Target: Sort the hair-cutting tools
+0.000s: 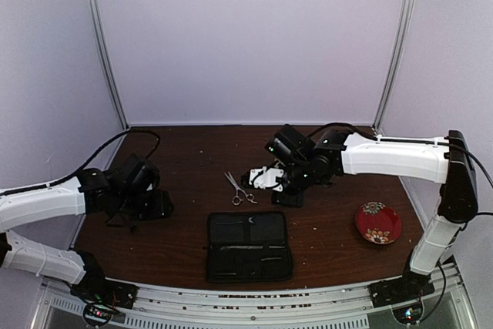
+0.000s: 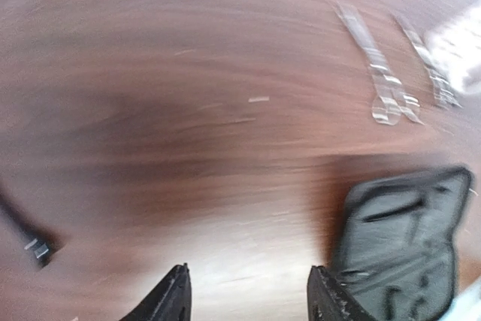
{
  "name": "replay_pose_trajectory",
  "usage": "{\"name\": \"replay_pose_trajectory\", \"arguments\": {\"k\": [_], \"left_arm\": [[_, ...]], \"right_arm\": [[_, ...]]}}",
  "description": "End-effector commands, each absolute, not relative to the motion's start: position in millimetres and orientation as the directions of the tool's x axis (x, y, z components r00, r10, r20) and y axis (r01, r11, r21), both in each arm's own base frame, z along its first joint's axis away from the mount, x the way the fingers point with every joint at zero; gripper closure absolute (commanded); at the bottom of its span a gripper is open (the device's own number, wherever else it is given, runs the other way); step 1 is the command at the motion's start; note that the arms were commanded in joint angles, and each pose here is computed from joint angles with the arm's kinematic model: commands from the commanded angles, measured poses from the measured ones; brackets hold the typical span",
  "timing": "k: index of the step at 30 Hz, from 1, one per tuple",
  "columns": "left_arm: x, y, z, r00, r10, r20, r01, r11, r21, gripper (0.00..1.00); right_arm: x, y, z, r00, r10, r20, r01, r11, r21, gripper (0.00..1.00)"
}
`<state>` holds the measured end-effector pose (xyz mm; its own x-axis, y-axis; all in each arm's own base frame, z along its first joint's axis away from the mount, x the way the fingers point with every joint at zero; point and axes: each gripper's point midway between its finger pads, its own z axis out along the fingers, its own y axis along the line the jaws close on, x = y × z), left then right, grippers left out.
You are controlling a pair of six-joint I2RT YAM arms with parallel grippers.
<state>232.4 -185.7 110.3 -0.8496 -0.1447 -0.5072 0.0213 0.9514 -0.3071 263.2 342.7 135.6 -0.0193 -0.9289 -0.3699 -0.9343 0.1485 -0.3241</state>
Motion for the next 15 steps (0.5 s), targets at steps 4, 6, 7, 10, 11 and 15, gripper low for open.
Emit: {"name": "replay_pose_trajectory", "arguments": {"k": [4, 6, 7, 10, 11, 15], "left_arm": [[207.9, -86.2, 91.0, -0.769, -0.387, -0.509, -0.356, 0.920, -0.162, 0.52], [209.7, -73.3, 95.2, -0.734, -0.420, -0.534, -0.397, 0.903, -0.164, 0.56], [209.5, -66.5, 96.0, -0.722, -0.437, -0.536, -0.422, 0.892, -0.159, 0.57], [213.5, -53.9, 96.3, -0.708, -0.469, -0.527, -0.463, 0.873, -0.155, 0.57], [216.0, -51.5, 95.8, -0.708, -0.474, -0.524, -0.469, 0.870, -0.152, 0.56], [222.2, -41.7, 85.1, -0.726, -0.493, -0.480, -0.500, 0.857, -0.124, 0.48]], "right_arm": [[250.3, 338.4, 132.7, -0.007, -0.929, -0.369, -0.951, 0.120, -0.284, 0.66], [248.0, 339.5, 133.4, -0.003, -0.926, -0.376, -0.954, 0.116, -0.275, 0.66], [247.7, 339.4, 133.6, -0.004, -0.925, -0.379, -0.955, 0.116, -0.274, 0.66], [247.0, 339.7, 135.7, 0.003, -0.922, -0.386, -0.954, 0.113, -0.278, 0.66], [246.7, 339.9, 135.6, 0.006, -0.922, -0.387, -0.954, 0.111, -0.278, 0.66], [246.4, 338.7, 136.0, 0.011, -0.923, -0.385, -0.953, 0.107, -0.283, 0.65]]}}
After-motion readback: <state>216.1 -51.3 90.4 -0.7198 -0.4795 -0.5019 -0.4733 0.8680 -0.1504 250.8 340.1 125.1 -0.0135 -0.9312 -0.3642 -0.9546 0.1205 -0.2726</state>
